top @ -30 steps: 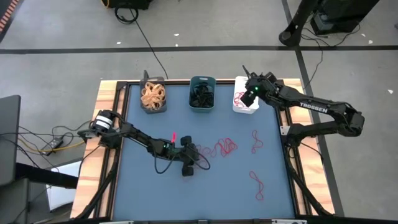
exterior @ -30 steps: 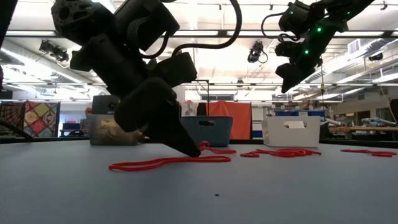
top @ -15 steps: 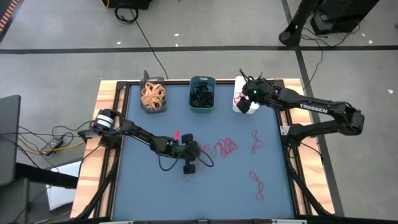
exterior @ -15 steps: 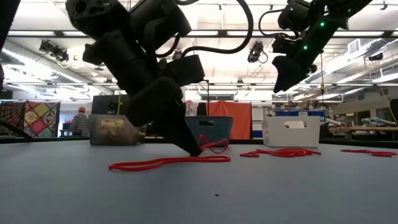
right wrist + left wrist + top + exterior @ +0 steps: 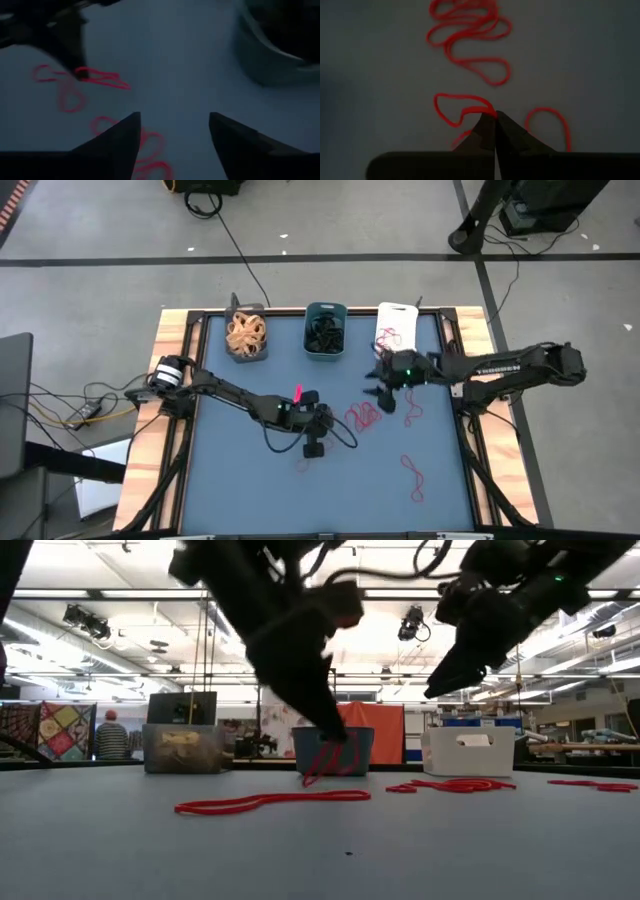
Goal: Sort rubber bands into baskets
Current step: Put the red rubber band into the white bin
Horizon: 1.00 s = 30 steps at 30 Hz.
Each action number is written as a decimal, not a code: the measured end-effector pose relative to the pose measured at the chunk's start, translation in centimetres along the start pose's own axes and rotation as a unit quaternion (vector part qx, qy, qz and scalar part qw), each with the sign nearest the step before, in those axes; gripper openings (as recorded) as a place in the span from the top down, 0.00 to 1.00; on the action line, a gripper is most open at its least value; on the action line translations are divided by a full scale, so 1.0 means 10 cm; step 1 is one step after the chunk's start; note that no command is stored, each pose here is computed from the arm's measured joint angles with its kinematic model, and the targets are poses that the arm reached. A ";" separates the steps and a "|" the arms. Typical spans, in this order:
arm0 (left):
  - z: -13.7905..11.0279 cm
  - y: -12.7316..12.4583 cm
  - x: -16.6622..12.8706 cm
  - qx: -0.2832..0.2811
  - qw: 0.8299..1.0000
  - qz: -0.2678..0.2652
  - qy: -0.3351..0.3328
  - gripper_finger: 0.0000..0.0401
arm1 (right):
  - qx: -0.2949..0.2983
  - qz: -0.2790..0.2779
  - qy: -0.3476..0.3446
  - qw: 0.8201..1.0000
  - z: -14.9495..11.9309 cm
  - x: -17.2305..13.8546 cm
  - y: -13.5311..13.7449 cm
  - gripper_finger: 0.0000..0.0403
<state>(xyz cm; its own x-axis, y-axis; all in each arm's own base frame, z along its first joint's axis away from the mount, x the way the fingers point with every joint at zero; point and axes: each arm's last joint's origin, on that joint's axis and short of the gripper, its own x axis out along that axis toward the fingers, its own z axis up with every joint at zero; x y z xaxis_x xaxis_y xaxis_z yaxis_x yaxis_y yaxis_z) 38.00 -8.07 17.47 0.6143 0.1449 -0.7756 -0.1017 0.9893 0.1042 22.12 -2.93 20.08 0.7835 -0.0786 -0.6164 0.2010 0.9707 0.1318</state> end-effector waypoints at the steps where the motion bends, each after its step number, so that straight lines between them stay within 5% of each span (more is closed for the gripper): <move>1: 0.05 -0.02 -0.03 0.009 1.000 -0.001 -0.001 1.00 | -0.008 0.012 -0.009 1.000 -0.04 0.02 0.05 0.40; 12: 0.56 -0.08 -0.30 0.030 0.995 -0.038 -0.082 1.00 | -0.076 0.107 -0.084 0.988 -0.44 0.09 0.40 0.44; 30: 0.79 0.02 -0.35 0.026 0.984 -0.079 -0.157 1.00 | -0.174 0.167 -0.175 0.955 -0.39 0.02 0.63 0.43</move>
<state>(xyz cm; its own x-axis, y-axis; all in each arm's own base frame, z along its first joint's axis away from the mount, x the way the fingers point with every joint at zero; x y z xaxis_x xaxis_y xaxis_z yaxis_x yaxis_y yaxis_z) 42.02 -8.27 25.09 0.8319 -0.0212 -0.5546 0.0496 0.9981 0.0362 21.29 4.06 17.75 0.9301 0.2374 -0.2803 -0.2548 0.9666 -0.0267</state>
